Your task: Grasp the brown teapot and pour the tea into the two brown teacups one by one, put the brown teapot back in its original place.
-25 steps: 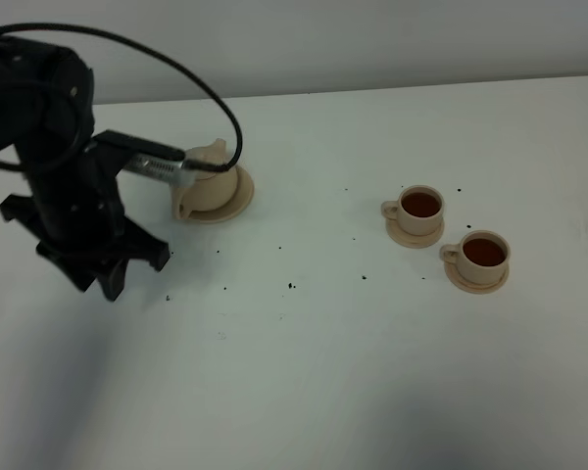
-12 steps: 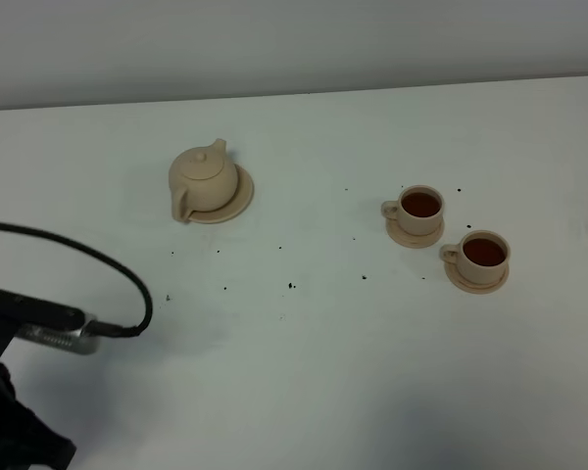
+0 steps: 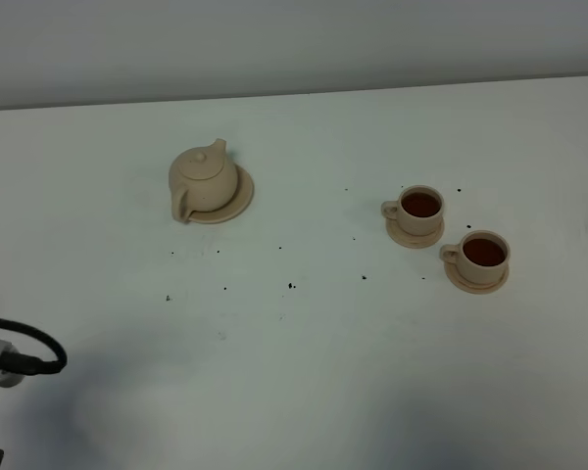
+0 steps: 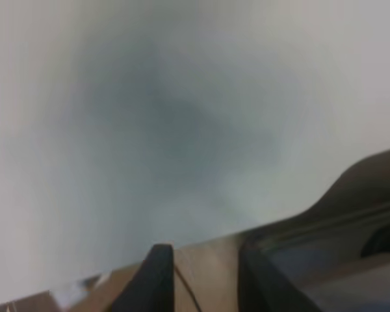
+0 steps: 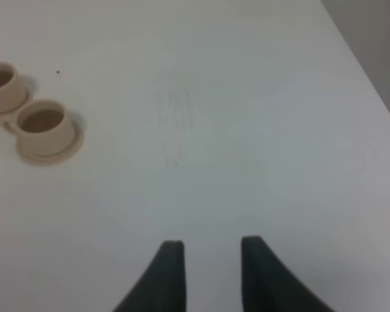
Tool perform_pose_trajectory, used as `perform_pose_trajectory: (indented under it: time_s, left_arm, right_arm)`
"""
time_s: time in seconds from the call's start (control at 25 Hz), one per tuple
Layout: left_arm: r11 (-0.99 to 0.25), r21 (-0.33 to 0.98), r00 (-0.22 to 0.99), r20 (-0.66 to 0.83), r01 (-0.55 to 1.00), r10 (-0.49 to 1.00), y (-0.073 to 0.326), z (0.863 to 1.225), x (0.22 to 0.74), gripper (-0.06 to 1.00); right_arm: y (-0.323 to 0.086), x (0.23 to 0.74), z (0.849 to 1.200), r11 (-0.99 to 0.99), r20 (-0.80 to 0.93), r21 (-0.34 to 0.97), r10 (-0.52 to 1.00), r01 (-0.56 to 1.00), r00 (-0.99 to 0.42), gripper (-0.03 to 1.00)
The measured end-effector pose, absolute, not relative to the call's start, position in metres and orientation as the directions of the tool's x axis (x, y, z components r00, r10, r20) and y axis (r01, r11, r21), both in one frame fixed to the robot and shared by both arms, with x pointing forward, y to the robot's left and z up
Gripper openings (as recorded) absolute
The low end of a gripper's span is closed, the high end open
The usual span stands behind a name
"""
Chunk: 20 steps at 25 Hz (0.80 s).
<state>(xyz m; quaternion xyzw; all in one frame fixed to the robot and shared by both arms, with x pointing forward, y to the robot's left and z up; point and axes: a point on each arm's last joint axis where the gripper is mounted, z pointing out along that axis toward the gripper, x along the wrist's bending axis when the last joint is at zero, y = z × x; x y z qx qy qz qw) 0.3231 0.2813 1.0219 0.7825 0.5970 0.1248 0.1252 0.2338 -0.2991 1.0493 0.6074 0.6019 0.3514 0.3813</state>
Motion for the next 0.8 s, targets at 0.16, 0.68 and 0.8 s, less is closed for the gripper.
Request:
perform_pose_trajectory:
  time_s: [0.16,0.68,0.8]
  left_arm:
    - [-0.193,0.472,0.194,0.045,0.86,0.98,0.291,1.033,0.306,0.29]
    - [0.006,0.693,-0.042,0.036,0.72,0.998,0.304,1.045,0.267,0.29]
    - [-0.002,0.734,-0.042,0.041,0.679,0.998,0.304,1.046,0.258,0.29]
  right_arm:
    - [-0.299,0.234,1.049,0.015,-0.032,0.886,0.999,0.463,0.029,0.24]
    - [-0.299,0.234,1.049,0.015,-0.032,0.886,0.999,0.463,0.029,0.24]
    - [-0.299,0.234,1.049,0.015,-0.032,0.886,0.999,0.463,0.029,0.24]
